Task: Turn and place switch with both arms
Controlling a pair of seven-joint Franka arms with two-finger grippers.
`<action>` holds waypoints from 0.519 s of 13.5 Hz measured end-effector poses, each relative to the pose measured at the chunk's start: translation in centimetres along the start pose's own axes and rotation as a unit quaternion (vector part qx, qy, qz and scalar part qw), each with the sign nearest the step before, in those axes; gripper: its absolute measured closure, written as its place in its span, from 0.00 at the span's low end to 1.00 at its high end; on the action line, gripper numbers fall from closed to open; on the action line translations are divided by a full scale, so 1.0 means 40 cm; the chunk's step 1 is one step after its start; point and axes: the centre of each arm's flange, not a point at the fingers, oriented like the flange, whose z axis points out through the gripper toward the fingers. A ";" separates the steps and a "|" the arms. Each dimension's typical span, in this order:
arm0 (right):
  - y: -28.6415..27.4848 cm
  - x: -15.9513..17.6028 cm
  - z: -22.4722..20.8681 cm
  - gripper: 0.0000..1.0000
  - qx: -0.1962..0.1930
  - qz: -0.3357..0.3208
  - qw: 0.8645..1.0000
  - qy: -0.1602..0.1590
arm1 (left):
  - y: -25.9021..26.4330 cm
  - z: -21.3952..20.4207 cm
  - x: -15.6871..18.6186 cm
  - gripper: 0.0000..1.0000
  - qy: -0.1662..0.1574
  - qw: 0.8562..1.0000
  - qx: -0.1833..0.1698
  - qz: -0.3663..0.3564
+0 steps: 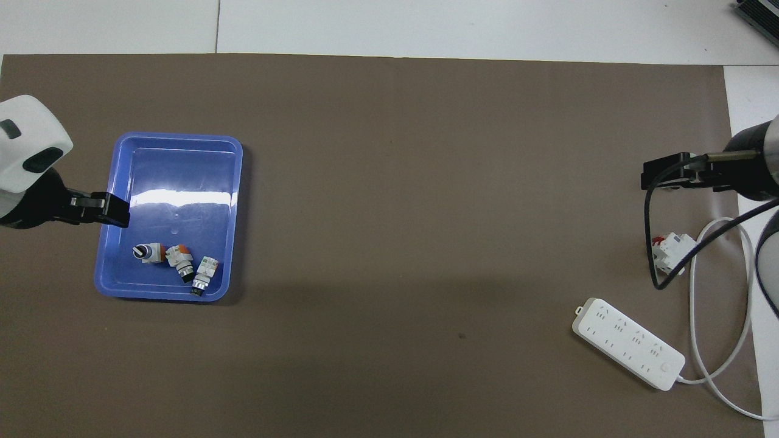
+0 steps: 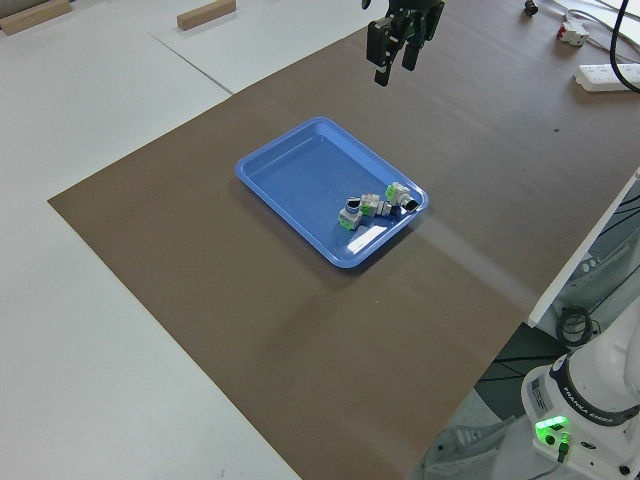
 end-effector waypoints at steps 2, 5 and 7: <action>0.005 -0.001 0.009 0.00 -0.001 0.002 1.000 -0.005 | -0.001 -0.061 -0.016 0.30 -0.004 1.000 0.001 0.000; 0.021 0.000 0.015 0.00 0.008 0.010 1.000 -0.008 | 0.000 -0.094 -0.024 0.29 -0.004 1.000 0.001 0.000; 0.037 0.001 0.016 0.00 0.017 0.018 1.000 -0.009 | 0.003 -0.097 -0.006 0.25 0.016 1.000 0.001 0.002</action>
